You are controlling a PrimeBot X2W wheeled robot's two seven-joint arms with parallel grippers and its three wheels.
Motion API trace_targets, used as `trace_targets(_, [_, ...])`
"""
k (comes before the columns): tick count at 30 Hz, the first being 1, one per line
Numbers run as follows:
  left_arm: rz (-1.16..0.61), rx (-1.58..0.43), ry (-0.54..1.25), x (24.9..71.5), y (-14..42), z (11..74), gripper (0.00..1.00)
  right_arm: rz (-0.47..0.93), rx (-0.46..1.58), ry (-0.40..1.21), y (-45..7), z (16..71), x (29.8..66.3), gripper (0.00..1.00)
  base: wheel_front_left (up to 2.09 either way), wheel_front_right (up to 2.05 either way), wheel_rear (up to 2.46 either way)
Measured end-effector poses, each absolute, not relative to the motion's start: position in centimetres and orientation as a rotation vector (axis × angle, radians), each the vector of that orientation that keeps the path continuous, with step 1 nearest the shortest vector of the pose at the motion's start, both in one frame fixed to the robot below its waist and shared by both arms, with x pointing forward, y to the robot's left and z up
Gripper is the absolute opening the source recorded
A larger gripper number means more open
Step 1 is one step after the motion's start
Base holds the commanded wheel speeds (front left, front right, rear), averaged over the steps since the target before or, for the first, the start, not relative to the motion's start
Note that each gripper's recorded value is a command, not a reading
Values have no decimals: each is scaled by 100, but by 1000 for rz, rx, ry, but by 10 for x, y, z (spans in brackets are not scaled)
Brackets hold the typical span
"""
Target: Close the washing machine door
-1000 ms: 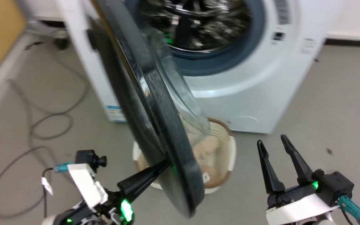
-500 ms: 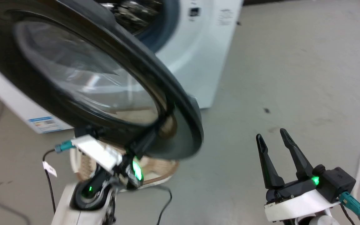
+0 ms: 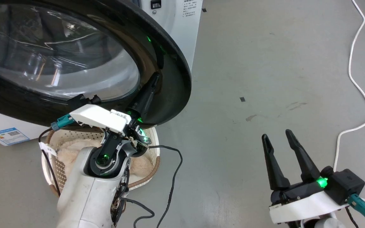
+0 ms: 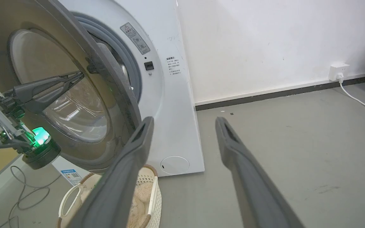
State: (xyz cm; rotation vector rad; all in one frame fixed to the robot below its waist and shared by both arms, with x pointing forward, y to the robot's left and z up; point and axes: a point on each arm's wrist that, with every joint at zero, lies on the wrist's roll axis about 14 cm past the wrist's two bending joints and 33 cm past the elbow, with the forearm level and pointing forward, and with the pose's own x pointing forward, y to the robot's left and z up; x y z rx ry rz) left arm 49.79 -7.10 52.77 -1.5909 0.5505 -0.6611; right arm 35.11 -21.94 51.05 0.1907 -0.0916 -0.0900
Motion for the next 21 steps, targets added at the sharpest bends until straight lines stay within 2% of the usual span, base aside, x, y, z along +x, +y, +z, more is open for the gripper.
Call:
trace_targets(5, [-657,-1584,522,490,-59,532,0,-73,196,-109,-216,515,355,100,0,0,0])
trace_targets(9, [-719,-1459,594,457,-57,522,0,-46,203,-125,-208,520,359,100,0,0,0])
trace_targets(12, [-759,-1217,721,417,-53,487,0,-25,206,-133,-202,522,359,100,0,0,0])
trace_targets(16, [-752,-756,830,367,-16,429,0,11,214,-148,-191,526,361,100,0,0,0])
trace_targets(18, [-731,-559,793,359,10,416,0,34,216,-158,-185,530,363,100,0,0,0])
trace_targets(21, [-652,-402,658,367,49,417,0,63,221,-168,-176,533,364,100,0,0,0])
